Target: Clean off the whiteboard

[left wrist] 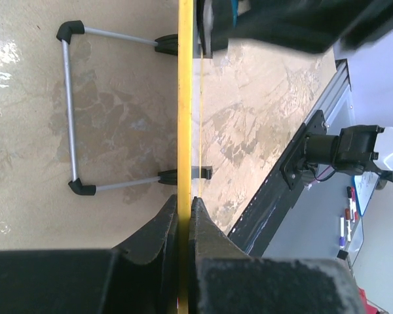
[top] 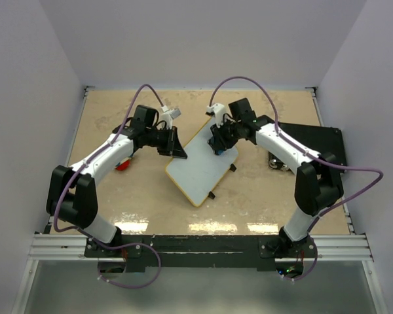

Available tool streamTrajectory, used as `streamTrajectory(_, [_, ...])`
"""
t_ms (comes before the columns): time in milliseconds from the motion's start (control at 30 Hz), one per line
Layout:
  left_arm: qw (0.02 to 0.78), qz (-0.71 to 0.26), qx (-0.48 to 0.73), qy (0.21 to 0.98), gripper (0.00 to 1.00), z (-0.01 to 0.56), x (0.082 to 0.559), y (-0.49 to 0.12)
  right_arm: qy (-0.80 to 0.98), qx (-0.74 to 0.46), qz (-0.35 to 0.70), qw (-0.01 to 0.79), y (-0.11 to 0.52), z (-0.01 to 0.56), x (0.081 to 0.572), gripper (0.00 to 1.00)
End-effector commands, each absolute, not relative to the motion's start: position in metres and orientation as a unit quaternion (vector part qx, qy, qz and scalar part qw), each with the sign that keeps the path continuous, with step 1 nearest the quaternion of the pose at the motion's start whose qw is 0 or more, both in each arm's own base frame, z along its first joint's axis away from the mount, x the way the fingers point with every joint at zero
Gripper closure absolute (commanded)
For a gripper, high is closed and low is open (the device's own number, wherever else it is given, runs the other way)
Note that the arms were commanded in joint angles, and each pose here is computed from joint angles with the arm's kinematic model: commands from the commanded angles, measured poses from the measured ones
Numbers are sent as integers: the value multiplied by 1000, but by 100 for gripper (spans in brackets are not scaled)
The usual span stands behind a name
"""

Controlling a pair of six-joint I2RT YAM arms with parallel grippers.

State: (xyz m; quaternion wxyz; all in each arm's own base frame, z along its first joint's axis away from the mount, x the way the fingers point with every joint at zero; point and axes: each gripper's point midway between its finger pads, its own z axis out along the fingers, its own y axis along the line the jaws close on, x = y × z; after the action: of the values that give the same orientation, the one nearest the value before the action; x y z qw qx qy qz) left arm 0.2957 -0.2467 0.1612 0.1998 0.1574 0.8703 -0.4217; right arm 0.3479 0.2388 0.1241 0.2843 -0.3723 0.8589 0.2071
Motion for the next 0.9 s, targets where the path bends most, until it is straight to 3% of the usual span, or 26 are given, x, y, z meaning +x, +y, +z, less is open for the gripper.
streamTrajectory(0, [238, -415, 164, 863, 100, 160, 310, -244, 806, -352, 231, 415, 250, 188, 411, 100])
streamTrajectory(267, [242, -411, 166, 863, 100, 161, 309, -243, 813, -304, 276, 413, 271, 189, 433, 100])
streamTrajectory(467, [244, -410, 165, 863, 100, 160, 307, -241, 829, -327, 264, 369, 262, 147, 388, 100])
streamTrajectory(733, [239, -412, 162, 864, 100, 156, 307, -243, 782, -406, 283, 380, 333, 173, 315, 100])
streamTrajectory(867, [242, -408, 167, 865, 100, 158, 309, -243, 786, -427, 266, 359, 340, 153, 294, 100])
